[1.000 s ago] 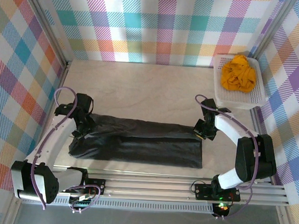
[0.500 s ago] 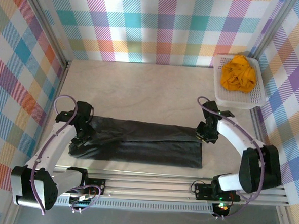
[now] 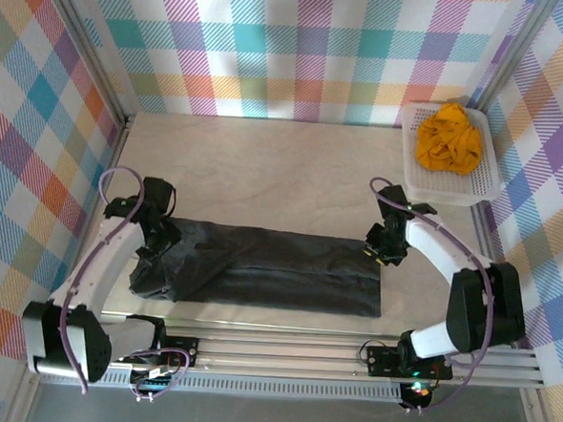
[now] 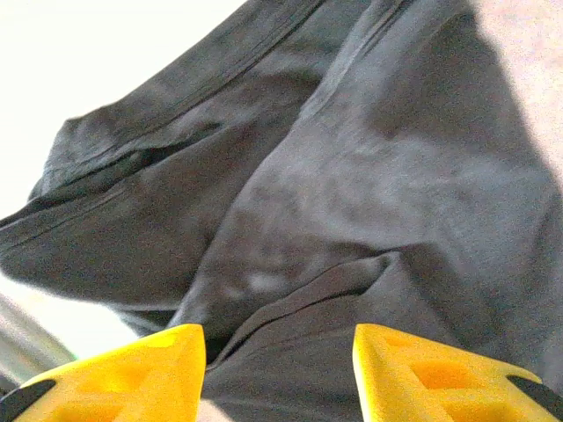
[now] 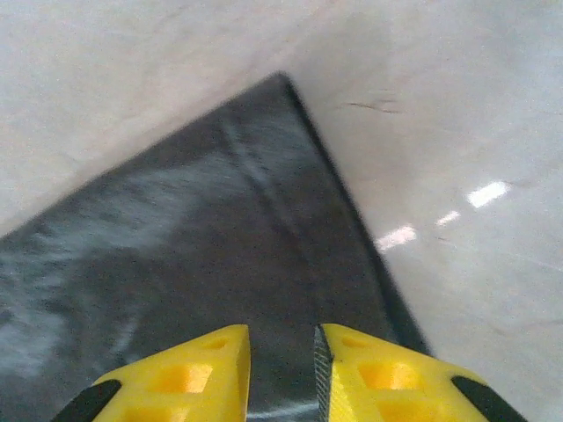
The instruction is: Fold and stack the t-shirts
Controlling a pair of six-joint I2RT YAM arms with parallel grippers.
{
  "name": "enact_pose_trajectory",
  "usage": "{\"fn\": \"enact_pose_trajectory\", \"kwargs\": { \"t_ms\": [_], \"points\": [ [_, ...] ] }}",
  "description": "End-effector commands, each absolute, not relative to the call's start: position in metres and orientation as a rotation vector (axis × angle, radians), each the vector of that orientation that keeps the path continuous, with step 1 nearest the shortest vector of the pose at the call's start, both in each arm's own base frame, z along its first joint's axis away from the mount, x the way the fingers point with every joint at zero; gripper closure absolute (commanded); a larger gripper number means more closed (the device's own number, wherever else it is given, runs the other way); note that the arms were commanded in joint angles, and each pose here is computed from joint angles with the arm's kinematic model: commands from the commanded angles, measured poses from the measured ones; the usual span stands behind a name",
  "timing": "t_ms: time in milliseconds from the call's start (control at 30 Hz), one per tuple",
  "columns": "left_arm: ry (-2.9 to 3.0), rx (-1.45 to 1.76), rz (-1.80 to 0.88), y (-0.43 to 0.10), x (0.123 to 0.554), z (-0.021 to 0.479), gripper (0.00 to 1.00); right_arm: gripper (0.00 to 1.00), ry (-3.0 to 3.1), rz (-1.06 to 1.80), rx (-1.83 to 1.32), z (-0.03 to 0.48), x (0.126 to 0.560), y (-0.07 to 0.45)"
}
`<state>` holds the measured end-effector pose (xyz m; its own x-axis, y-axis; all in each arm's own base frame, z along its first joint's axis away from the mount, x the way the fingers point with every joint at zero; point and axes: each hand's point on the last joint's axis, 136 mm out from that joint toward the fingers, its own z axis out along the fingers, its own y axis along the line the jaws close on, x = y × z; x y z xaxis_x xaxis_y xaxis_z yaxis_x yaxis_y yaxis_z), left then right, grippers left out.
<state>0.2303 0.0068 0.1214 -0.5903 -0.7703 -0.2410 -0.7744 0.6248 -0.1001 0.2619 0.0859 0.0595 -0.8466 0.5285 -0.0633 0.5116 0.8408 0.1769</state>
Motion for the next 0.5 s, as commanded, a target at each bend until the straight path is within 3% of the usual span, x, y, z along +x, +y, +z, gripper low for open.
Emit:
{"fn": "enact_pose_trajectory", "kwargs": {
  "t_ms": [0,300,467],
  "points": [
    [2.537,-1.268,-0.044,0.011,0.274,0.121,0.55,0.75,2.917,0.381,0.875,0.053,0.276,0.110],
    [2.669,-1.473,-0.095,0.022,0.325,0.033,0.65,0.78,3.063,0.168,0.918,0.012,0.317,0.095],
    [2.725,-1.461,-0.245,0.018,0.372,0.003,0.66,0.78,3.064,0.191,0.897,0.005,0.371,0.092]
  ]
}}
